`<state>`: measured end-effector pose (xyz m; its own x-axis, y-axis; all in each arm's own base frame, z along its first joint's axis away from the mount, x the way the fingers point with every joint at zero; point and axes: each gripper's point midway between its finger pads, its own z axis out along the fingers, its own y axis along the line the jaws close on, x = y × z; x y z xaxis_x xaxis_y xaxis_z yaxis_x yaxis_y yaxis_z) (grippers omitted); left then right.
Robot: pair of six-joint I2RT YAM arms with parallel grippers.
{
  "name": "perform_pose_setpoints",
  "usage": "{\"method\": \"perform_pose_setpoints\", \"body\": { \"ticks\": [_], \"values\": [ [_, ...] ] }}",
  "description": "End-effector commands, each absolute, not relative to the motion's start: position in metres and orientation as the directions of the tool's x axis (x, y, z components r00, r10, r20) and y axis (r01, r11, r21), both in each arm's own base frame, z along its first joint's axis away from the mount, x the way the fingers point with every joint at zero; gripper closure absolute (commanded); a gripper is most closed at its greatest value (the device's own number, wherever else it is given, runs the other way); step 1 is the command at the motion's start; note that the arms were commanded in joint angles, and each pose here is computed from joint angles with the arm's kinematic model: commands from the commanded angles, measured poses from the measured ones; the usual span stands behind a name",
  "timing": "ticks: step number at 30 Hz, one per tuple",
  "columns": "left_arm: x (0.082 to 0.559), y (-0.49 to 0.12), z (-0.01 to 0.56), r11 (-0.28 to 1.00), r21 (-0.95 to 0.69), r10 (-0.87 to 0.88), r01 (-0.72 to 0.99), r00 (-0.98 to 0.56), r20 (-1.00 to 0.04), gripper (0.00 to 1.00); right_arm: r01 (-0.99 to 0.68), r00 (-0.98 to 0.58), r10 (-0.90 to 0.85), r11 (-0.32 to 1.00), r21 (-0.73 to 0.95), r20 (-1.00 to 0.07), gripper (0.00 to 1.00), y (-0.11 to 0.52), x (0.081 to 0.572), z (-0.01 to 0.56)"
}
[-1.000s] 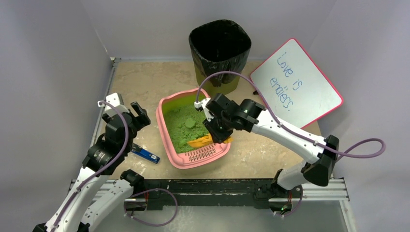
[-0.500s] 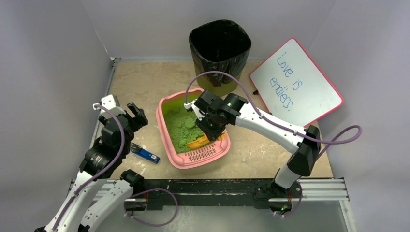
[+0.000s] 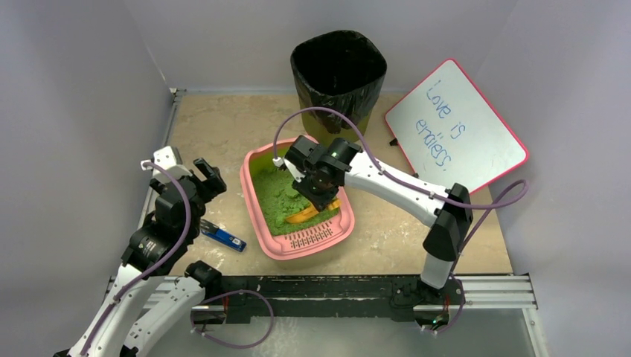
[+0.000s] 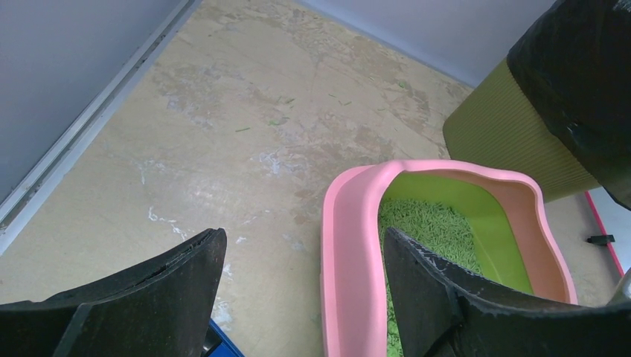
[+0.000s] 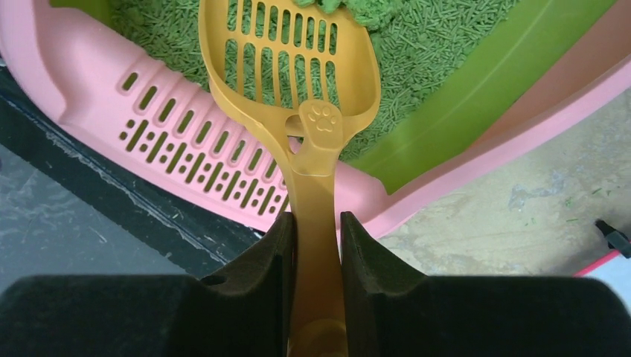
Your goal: Clean the litter box
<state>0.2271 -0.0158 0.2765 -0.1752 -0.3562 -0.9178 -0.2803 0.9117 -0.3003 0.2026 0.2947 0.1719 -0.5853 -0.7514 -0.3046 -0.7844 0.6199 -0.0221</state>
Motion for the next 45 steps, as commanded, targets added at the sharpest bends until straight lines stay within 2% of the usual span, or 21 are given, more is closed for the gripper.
{"method": "perform_pose_setpoints", "body": {
  "ticks": [1, 7, 20, 32, 45],
  "values": [
    [0.229, -0.011, 0.284, 0.908, -0.303, -0.353, -0.289, -0.137, -0.926, 0.23, -0.759, -0.572, -0.761, 0.633, -0.155, -0.307, 1.00, 0.281, 0.224, 0.175],
    [0.228, -0.010, 0.284, 0.906, -0.304, -0.355, -0.295, -0.134, -0.925, 0.23, -0.740, -0.555, -0.768, 0.631, -0.232, -0.318, 1.00, 0.270, 0.233, 0.172],
    [0.228, -0.010, 0.284, 0.905, -0.306, -0.357, -0.296, -0.134, -0.924, 0.23, -0.774, -0.372, -0.734, 0.583, -0.247, -0.568, 1.00, 0.291, 0.249, 0.145],
    [0.228, -0.011, 0.284, 0.905, -0.305, -0.356, -0.295, -0.137, -0.924, 0.23, -0.778, -0.301, -0.719, 0.565, -0.276, -0.626, 1.00, 0.299, 0.257, 0.117],
    [0.229, -0.011, 0.282, 0.907, -0.298, -0.352, -0.298, -0.144, -0.925, 0.22, -0.755, -0.215, -0.651, 0.584, -0.299, -0.728, 1.00, 0.283, 0.251, 0.130]
  ]
}}
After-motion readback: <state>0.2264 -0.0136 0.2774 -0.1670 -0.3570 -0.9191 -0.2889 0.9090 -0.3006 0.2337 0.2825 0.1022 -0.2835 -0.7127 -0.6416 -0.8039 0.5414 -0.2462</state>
